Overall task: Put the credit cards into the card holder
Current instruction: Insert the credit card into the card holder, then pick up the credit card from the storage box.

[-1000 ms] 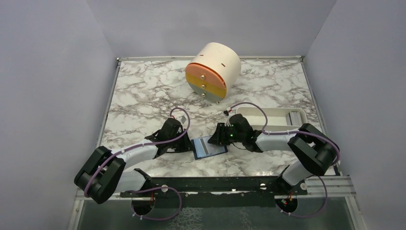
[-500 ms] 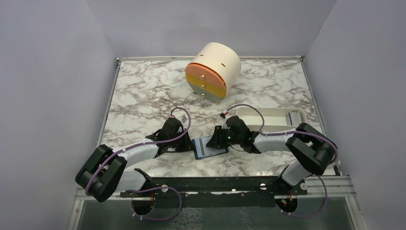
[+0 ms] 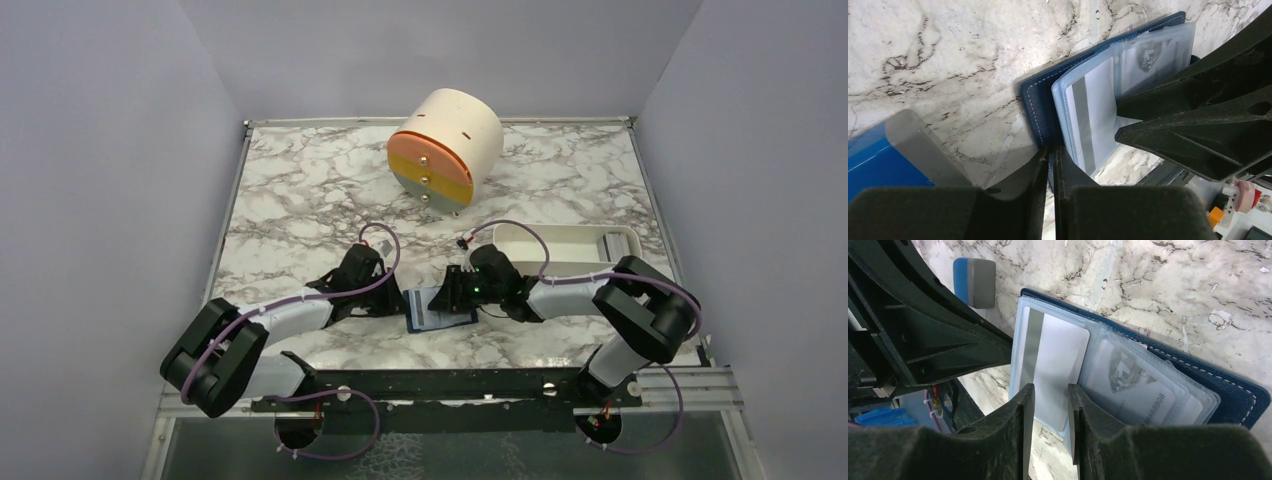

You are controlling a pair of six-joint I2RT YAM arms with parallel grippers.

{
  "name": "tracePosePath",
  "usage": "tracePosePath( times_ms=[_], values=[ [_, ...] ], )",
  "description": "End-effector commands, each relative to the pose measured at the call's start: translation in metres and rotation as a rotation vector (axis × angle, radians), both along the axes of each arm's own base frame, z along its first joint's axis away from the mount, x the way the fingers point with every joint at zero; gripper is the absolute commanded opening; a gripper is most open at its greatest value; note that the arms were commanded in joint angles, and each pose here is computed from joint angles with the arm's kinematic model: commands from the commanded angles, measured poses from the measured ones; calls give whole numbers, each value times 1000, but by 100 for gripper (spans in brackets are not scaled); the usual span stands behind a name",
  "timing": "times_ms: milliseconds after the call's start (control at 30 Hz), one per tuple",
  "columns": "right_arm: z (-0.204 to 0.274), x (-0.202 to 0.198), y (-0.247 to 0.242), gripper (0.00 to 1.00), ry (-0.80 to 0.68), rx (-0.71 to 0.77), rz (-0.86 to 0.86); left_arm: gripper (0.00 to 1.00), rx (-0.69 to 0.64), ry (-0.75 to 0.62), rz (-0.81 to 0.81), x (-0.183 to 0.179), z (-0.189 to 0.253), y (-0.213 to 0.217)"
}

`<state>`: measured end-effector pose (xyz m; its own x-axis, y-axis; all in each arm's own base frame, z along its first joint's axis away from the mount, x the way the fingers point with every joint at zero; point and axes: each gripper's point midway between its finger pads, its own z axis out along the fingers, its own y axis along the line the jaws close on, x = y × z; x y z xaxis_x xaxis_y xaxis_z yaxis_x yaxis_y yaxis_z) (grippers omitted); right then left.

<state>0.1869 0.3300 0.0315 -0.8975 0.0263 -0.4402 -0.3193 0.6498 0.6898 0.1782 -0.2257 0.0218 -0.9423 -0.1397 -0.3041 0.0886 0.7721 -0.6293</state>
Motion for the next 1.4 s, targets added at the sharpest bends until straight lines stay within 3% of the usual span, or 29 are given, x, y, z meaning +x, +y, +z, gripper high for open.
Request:
tracePosePath(
  times_ms=[0,400,700,933,1233,1367],
  values=[
    [12,-5,5,31,-38,14,30,15,-19,-17,-34,1,6,-7],
    [57,35,-42,38,-276,-302,-49,62,-1,-147,-9,14,44,2],
    [104,83,-105,39,-426,-610,-209,83,-21,-192,-44,10,65,2],
    [116,114,-161,39,-427,-818,-324,85,-51,-196,-110,1,77,-2],
    [139,153,-248,39,-447,-969,-497,84,-104,-199,-165,-10,95,-8],
    [135,165,-264,42,-436,-963,-534,84,-137,-200,-188,-12,97,-12]
  ],
)
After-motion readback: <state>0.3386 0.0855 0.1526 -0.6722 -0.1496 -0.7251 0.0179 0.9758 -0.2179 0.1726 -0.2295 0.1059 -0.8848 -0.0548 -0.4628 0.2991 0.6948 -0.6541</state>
